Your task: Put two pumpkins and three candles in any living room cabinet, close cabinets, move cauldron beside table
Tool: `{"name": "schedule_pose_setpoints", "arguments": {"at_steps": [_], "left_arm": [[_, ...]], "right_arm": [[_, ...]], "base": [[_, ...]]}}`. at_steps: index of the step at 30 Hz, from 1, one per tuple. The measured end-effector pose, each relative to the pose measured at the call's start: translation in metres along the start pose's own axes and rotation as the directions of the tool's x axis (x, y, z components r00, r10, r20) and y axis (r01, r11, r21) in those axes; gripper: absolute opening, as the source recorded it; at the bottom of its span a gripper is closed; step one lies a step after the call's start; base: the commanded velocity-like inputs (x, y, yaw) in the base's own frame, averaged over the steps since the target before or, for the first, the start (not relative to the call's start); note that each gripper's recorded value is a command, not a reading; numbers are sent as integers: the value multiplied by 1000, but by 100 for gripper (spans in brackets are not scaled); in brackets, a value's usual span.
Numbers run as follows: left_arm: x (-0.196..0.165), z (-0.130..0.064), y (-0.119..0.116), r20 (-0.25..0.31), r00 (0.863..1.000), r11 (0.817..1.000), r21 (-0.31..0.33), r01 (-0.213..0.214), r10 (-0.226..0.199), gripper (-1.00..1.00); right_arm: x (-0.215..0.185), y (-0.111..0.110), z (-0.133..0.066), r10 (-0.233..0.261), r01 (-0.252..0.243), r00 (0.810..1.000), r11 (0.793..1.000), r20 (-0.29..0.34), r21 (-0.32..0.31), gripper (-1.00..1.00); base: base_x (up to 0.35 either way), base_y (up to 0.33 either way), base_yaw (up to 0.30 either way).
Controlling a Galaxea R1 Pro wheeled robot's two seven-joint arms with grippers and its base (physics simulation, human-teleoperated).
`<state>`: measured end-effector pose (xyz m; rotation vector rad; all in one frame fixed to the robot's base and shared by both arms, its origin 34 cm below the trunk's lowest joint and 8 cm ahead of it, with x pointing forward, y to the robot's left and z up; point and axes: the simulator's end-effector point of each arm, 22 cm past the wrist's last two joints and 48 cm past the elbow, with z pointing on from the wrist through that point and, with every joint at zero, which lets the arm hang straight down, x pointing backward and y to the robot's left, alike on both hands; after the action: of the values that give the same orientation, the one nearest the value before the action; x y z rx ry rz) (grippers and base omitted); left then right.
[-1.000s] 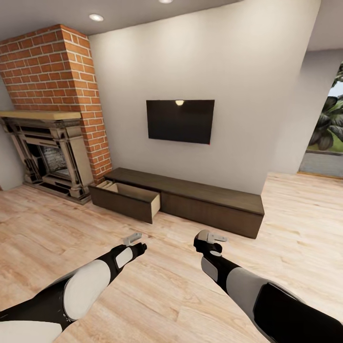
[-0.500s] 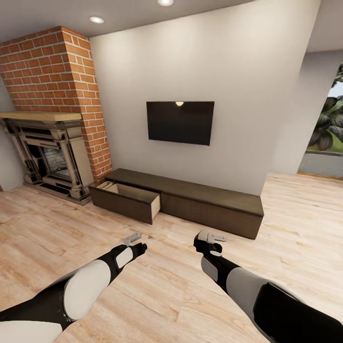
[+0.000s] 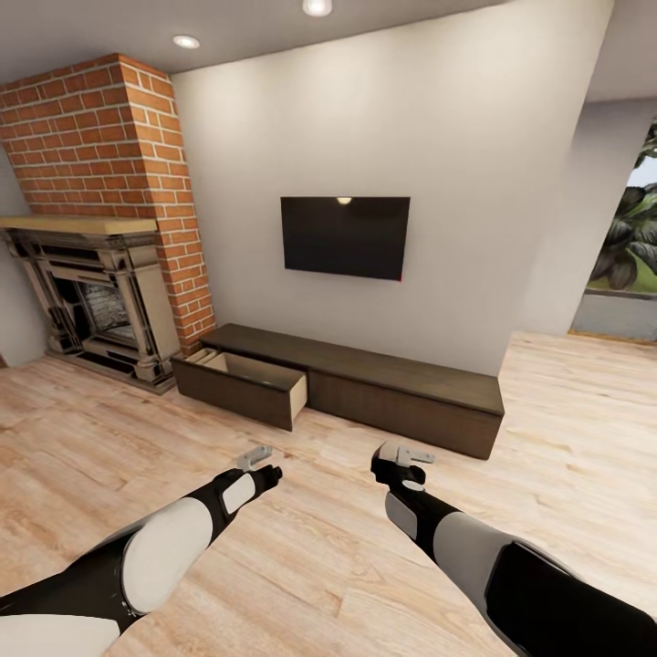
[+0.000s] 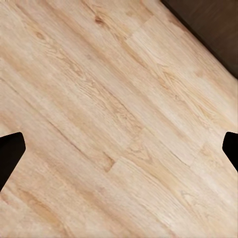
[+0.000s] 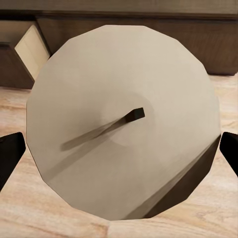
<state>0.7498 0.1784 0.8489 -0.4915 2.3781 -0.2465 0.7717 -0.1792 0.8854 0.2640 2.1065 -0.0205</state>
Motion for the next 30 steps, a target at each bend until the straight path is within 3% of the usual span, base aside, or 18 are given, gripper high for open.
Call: {"name": "schedule_pose_setpoints", "arguments": {"at_steps": [14, 18, 21, 25, 30], "left_arm": [[-1, -13, -11, -5, 1000, 1000, 9, -2, 2, 100], [3, -17, -12, -31, 999, 999, 8, -32, 33, 100], [-1, -23, -11, -91, 994, 998, 2, -64, 64, 100], [-23, -39, -2, -158, 984, 995, -34, -93, 87, 100], [-66, -65, 12, -174, 981, 990, -95, -109, 91, 100]], "right_arm": [[-9, 1, -11, -1, 1, 1000, 1000, -1, -1, -100], [-9, 2, -13, -8, 8, 1000, 1000, -14, -4, -100], [-7, 14, -17, -24, 22, 998, 999, -55, -29, -100], [-2, 45, -29, -58, 44, 984, 995, -168, -86, -100], [-27, 69, -51, -174, 158, 946, 984, -275, -77, -100]], "base": [[0, 0, 0], [0, 0, 0], [0, 0, 0], [0, 0, 0], [0, 0, 0]]}}
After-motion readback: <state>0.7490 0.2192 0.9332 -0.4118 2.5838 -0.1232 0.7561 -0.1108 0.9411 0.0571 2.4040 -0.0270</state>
